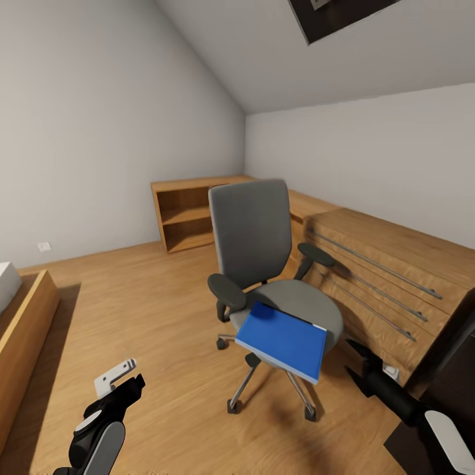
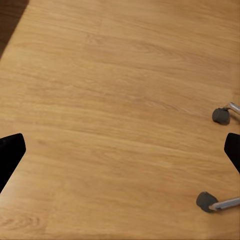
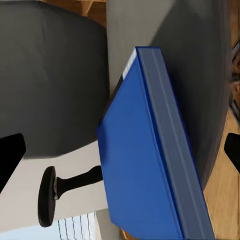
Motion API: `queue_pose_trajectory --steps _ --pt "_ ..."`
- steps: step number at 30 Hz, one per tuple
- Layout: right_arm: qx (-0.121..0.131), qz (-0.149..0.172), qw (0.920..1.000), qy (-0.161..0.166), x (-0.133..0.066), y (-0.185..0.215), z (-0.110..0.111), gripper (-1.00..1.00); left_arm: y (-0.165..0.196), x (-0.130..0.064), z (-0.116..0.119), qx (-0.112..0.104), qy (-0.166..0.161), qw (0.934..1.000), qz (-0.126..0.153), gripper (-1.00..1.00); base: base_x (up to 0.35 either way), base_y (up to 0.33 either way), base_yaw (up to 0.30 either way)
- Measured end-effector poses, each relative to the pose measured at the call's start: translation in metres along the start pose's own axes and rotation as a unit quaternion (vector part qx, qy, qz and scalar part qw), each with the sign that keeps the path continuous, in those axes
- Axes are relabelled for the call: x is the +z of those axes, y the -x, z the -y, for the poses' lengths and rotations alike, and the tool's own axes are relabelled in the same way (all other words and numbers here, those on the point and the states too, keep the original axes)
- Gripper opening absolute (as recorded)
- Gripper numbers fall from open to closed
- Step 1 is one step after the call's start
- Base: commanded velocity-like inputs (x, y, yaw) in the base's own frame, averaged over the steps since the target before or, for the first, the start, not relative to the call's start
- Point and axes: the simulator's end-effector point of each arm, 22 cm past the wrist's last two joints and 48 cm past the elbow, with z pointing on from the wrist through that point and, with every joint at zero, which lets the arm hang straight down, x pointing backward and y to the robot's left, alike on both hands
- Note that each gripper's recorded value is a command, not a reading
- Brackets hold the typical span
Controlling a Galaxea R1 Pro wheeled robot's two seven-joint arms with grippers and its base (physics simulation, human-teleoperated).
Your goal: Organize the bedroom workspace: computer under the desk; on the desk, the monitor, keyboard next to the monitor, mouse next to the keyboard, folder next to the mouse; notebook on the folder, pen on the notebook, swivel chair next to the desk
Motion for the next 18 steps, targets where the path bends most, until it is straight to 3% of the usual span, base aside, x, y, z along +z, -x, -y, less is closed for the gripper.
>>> queue_pose_trajectory --steps 10,18 --pt "-0.002 0.002 1.0 -0.003 0.0 0.001 0.024 1.0 -0.018 0.011 -0.005 -0.001 0.0 1.0 0.0 1.0 0.0 0.0 0.0" --pt "0.013 -0.012 0.9996 -0.023 0.005 -0.016 0.045 1.0 -0.018 0.011 -0.006 0.0 0.0 1.0 0.0 1.0 0.0 0.0 0.0"
